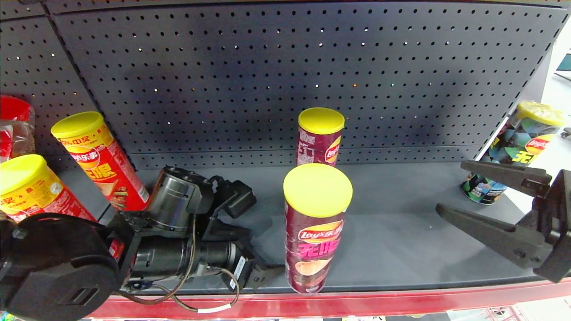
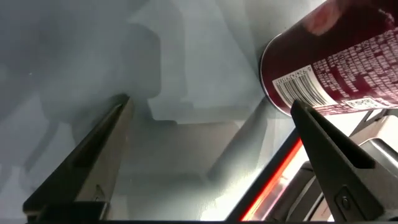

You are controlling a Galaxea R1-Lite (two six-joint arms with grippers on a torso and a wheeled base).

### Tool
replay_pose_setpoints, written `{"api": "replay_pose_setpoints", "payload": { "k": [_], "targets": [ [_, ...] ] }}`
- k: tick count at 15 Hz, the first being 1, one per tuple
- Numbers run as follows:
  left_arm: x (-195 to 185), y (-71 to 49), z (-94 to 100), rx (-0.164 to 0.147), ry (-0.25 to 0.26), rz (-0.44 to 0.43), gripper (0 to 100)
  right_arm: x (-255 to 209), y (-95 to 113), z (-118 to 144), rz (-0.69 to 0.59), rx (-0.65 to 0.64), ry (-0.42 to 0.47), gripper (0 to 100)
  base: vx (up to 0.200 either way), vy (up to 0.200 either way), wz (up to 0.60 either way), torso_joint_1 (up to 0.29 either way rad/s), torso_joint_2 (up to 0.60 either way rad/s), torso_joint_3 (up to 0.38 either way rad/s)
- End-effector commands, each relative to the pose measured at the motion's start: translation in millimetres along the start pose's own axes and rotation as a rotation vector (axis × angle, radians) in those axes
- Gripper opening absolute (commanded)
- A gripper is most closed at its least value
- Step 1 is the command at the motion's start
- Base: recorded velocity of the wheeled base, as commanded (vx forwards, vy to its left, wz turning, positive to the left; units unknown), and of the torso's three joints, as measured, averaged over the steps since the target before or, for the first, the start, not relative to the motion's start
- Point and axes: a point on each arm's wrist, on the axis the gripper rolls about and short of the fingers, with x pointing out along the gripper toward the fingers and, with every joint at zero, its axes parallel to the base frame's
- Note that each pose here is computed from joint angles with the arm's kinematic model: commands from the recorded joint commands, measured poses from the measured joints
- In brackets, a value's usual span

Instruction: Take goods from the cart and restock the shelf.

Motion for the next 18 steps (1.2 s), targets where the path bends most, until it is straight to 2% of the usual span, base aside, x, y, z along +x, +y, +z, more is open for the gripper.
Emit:
{"api": "replay_pose_setpoints", "payload": {
  "k": [1,18],
  "targets": [
    [5.6,-1.4,0.4,0.003,0.010,-0.007,100,0.6,-0.7,0.0,-0.003,0.001,0.001,100,0.000,0.000,0.00,0.000,0.00,0.000],
    [16.8,-3.4,5.0,0.014,0.006,-0.019,100,0.4,-1.8,0.3,-0.010,0.001,0.000,100,0.000,0.000,0.00,0.000,0.00,0.000]
  ]
}}
